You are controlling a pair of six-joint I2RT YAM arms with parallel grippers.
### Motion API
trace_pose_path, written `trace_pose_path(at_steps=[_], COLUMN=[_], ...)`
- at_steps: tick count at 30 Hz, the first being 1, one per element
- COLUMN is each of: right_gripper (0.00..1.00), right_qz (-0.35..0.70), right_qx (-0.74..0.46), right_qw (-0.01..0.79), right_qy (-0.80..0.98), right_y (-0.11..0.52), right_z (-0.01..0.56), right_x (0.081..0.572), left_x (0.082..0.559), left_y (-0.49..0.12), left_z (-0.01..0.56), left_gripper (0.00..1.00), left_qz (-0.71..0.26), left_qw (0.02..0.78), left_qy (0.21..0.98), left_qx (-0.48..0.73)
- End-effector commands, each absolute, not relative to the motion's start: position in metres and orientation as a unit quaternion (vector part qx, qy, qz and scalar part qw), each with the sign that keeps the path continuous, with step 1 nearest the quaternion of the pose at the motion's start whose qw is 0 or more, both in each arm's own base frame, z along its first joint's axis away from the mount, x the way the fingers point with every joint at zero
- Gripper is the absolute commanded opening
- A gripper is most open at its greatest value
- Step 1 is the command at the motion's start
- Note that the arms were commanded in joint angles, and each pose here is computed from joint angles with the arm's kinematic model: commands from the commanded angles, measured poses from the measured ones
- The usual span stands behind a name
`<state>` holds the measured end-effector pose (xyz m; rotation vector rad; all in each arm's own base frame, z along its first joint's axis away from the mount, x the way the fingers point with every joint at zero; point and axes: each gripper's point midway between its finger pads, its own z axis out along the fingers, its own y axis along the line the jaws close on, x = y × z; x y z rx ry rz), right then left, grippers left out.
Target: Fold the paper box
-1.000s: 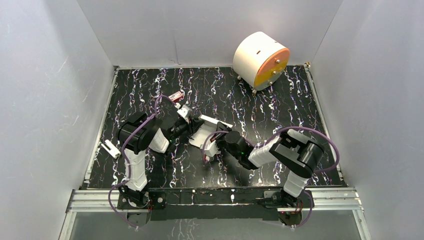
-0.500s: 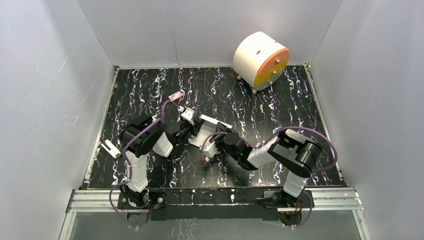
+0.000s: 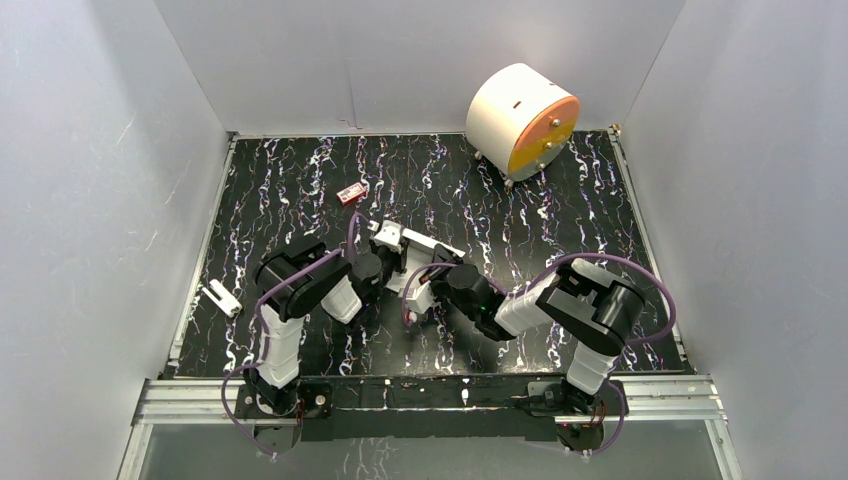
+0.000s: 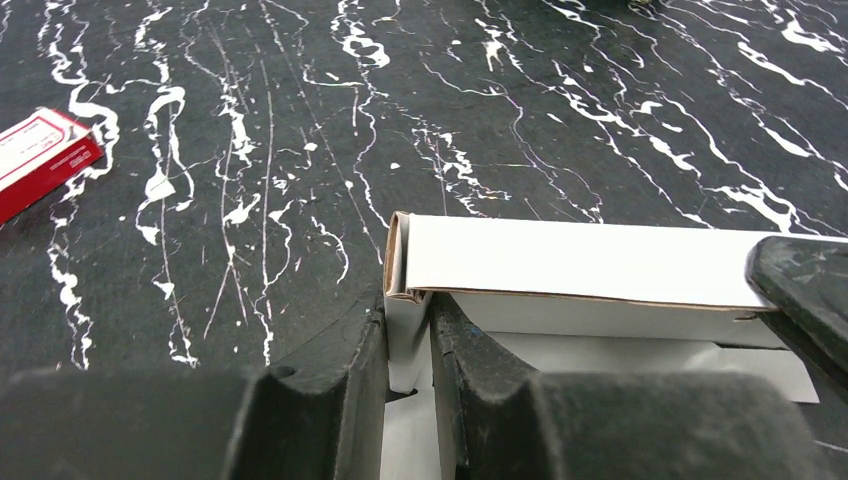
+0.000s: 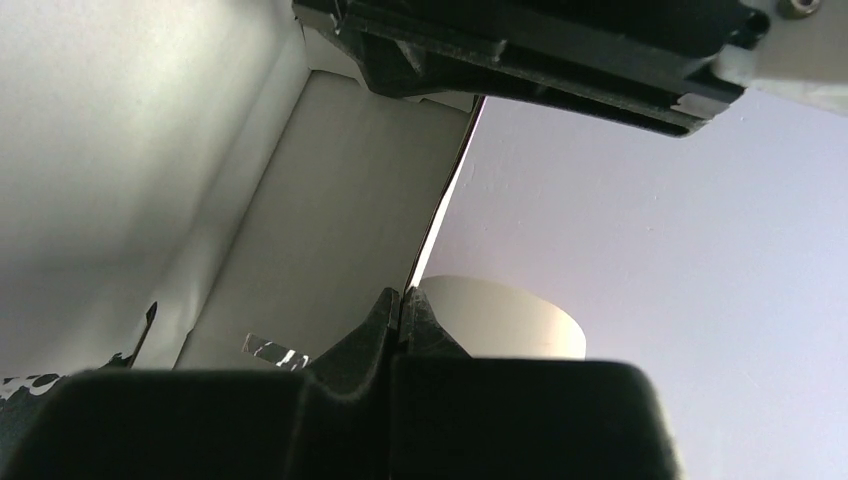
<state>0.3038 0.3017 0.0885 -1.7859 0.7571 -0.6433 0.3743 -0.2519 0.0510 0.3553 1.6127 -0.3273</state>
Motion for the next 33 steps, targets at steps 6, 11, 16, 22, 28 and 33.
trace_pose_path(at_steps=[6,11,16,22,28,33], right_gripper=[0.00,0.00,0.00,0.00,0.00,0.00], right_qz=[-0.205,-0.196,-0.185,-0.152,-0.145,-0.163], right_qx=[-0.790,-0.780,-0.770,-0.756,-0.764,-0.765], right_qw=[0.489,0.505,0.513,0.533,0.524,0.528], right_qy=[0.307,0.314,0.330,0.348,0.348,0.331], right_y=[0.307,0.310,0.308,0.312,0.314,0.316], right_z=[0.057,0.066,0.071,0.079,0.067,0.062], right_x=[0.278,0.280,0.284,0.285,0.285,0.289], left_x=[0.402,0.402,0.399,0.399,0.400,0.403], left_y=[-0.184,-0.171,-0.157,-0.148,-0.146,-0.175], left_z=[0.118,0.118,0.119,0.110,0.098,0.085], left_gripper=[0.00,0.00,0.00,0.00,0.00,0.00], left_qz=[-0.060,-0.027,0.015,0.037,0.040,-0.033], left_qw=[0.758,0.758,0.755,0.739,0.721,0.712], left_qy=[0.647,0.646,0.648,0.660,0.673,0.692], left_qx=[-0.062,-0.088,-0.101,-0.132,-0.159,-0.116])
